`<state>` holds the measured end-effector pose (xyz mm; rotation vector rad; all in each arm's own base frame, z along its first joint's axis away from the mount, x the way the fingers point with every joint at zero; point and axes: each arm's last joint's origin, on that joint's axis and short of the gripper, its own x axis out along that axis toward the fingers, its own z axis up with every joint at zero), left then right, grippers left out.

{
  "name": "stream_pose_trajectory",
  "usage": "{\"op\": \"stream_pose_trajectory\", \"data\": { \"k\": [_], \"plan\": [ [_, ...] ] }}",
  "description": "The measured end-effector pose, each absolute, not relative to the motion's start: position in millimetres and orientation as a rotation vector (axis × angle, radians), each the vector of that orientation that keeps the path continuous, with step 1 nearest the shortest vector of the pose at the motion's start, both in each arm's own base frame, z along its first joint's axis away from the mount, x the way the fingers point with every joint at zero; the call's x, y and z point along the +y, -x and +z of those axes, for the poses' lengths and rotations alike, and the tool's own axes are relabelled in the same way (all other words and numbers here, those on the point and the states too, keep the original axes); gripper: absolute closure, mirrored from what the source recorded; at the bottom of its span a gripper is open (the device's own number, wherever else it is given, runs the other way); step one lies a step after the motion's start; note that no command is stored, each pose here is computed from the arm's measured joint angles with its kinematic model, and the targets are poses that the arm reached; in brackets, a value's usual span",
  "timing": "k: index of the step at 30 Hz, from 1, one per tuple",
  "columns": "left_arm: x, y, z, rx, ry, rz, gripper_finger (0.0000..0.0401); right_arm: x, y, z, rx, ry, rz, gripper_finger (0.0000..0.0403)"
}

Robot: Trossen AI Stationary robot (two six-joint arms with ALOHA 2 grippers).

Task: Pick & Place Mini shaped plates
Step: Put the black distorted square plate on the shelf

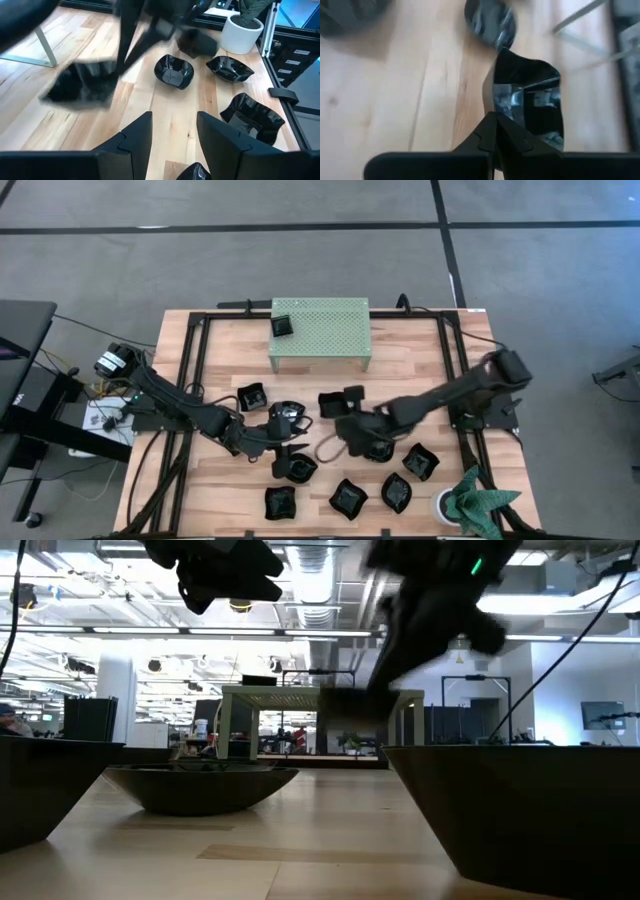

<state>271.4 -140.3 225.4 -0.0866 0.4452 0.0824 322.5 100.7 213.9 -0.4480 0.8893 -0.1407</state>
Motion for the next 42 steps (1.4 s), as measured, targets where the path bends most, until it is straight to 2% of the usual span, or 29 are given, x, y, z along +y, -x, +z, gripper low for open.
{"op": "stream_pose_trajectory", "data": {
  "k": [7, 11, 15, 20, 26, 37, 42],
  "plan": [
    [-140.4, -271.8, 226.3, 0.437, 0.092, 0.081, 0.0245, 105.8, -286.4, 274.5, 0.697, 0.630, -0.331, 0.0402],
    [-139.6, -272.7, 227.0, 0.430, 0.097, 0.083, 0.0245, 78.0, -280.9, 294.8, 0.702, 0.747, -0.413, 0.0402],
    [-138.2, -273.6, 227.3, 0.426, 0.100, 0.088, 0.0245, 37.8, -281.9, 304.1, 0.756, 0.759, -0.463, 0.0403],
    [-138.2, -273.7, 227.5, 0.424, 0.091, 0.086, 0.0245, -11.1, -284.4, 297.5, 0.855, 0.661, -0.368, 0.0403],
    [-138.2, -273.7, 227.5, 0.424, 0.091, 0.086, 0.0245, -51.8, -284.0, 281.9, 0.957, 0.667, -0.392, 0.0403],
    [-140.3, -273.9, 229.7, 0.403, 0.106, 0.077, 0.0245, -97.9, -287.9, 263.8, 1.029, 0.617, -0.362, 0.0402],
    [-141.4, -273.6, 230.1, 0.399, 0.108, 0.073, 0.0245, -101.8, -287.1, 262.9, 1.037, 0.615, -0.367, 0.0376]
  ]
}}
